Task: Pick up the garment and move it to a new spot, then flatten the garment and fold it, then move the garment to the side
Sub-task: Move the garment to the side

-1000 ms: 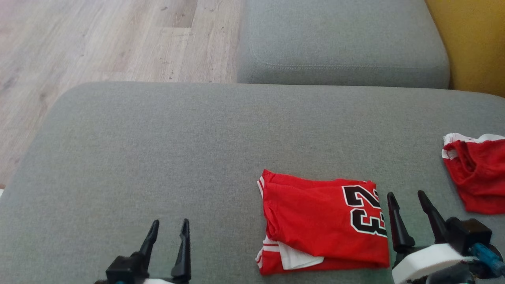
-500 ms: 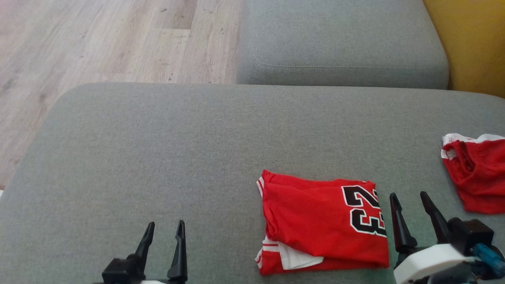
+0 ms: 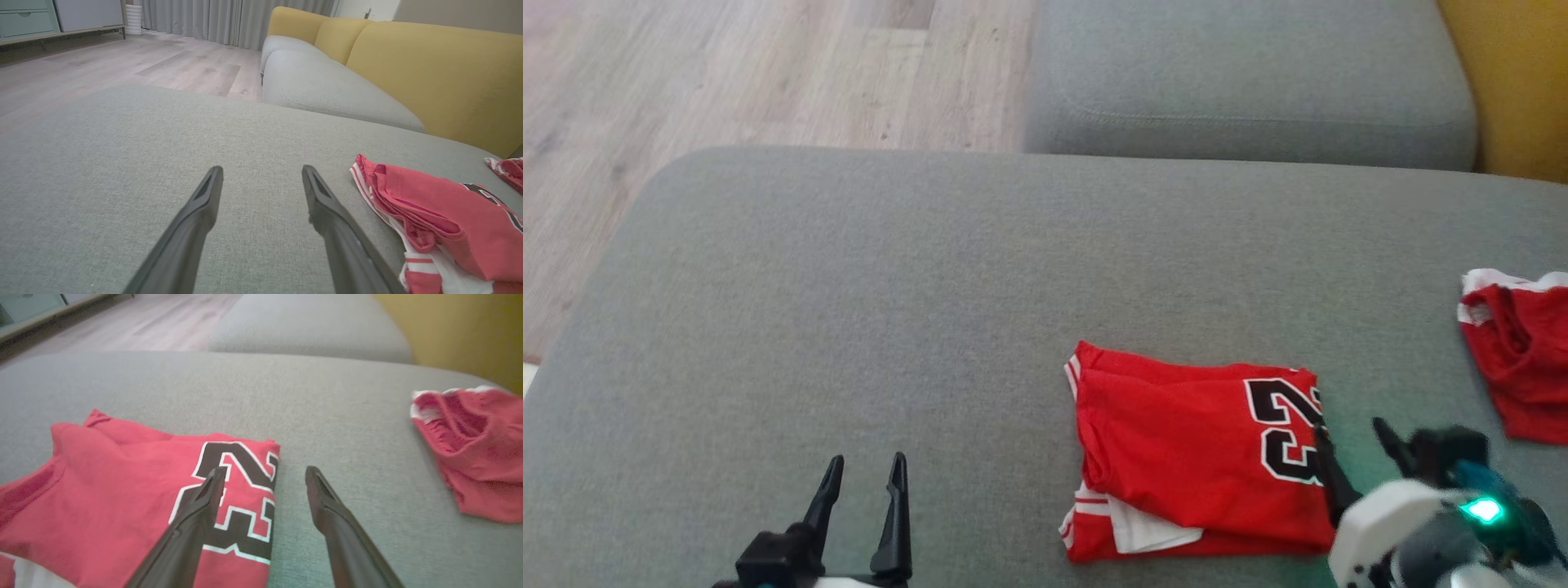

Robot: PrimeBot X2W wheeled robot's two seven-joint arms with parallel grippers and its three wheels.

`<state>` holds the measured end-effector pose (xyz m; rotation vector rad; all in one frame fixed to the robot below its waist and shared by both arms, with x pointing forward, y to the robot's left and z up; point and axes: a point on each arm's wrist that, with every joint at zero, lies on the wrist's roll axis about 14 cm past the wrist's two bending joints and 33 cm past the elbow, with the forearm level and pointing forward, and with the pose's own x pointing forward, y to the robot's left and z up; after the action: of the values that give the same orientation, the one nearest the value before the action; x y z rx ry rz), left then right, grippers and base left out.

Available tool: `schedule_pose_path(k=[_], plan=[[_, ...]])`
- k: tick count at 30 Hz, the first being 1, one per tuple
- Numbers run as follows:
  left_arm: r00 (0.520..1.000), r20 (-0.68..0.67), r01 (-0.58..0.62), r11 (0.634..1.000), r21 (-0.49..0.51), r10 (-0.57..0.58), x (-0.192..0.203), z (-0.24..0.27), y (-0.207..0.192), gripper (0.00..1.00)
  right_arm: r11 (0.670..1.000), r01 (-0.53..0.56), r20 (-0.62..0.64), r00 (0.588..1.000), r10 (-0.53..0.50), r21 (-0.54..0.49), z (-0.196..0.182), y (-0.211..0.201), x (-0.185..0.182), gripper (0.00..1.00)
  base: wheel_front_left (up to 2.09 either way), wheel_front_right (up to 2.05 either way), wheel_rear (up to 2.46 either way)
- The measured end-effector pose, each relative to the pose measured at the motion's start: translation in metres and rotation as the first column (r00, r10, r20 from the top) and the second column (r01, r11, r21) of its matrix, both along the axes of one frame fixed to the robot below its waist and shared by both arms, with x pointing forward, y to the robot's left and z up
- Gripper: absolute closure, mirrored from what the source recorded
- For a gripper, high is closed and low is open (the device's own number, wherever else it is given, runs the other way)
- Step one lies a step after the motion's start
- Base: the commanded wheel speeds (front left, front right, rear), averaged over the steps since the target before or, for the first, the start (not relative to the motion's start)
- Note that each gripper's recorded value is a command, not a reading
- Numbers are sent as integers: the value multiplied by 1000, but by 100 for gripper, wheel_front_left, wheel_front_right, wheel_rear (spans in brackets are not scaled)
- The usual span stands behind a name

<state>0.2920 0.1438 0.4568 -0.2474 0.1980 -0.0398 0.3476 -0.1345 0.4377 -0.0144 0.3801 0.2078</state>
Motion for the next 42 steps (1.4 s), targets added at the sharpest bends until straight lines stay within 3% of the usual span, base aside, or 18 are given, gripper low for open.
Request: schedule_pose_path(k=[10, 18, 19, 23, 28, 35, 38, 42], plan=[[997, -44, -55, 998, 4, 55, 4, -12, 12, 0, 999, -42, -318, 947, 30, -29, -50, -3, 9, 0, 0, 0, 0], [994, -61, -86, 996, 14, 86, 11, -17, 20, 0, 994, -106, -459, 882, 103, 20, -73, 11, 10, 3, 0, 0, 0], [994, -64, -83, 996, 11, 84, 11, -18, 19, 0, 994, -104, -465, 879, 106, 28, -73, 12, 12, 45, 0, 0, 0], [994, -65, -84, 996, 12, 85, 15, -19, 18, 0, 992, -113, -467, 876, 123, 50, -72, 19, 17, 100, 0, 0, 0], [997, -50, -60, 998, 28, 61, 25, -17, 13, 0, 996, -67, -414, 906, 87, 64, -65, 9, 30, 100, 0, 0, 0], [998, -35, 56, 998, 18, -56, 48, -16, -19, 0, 997, 81, -253, 965, -74, 18, -25, -48, 65, 100, 0, 0, 0], [989, -37, 146, 989, 8, -146, 61, -20, -46, 0, 979, 203, -199, 959, -204, -22, -9, -99, 59, 100, 0, 0, 0], [974, -17, 225, 974, 8, -225, 77, -18, -70, 0, 959, 281, -172, 944, -282, -31, 0, -128, 51, 100, 0, 0, 0]])
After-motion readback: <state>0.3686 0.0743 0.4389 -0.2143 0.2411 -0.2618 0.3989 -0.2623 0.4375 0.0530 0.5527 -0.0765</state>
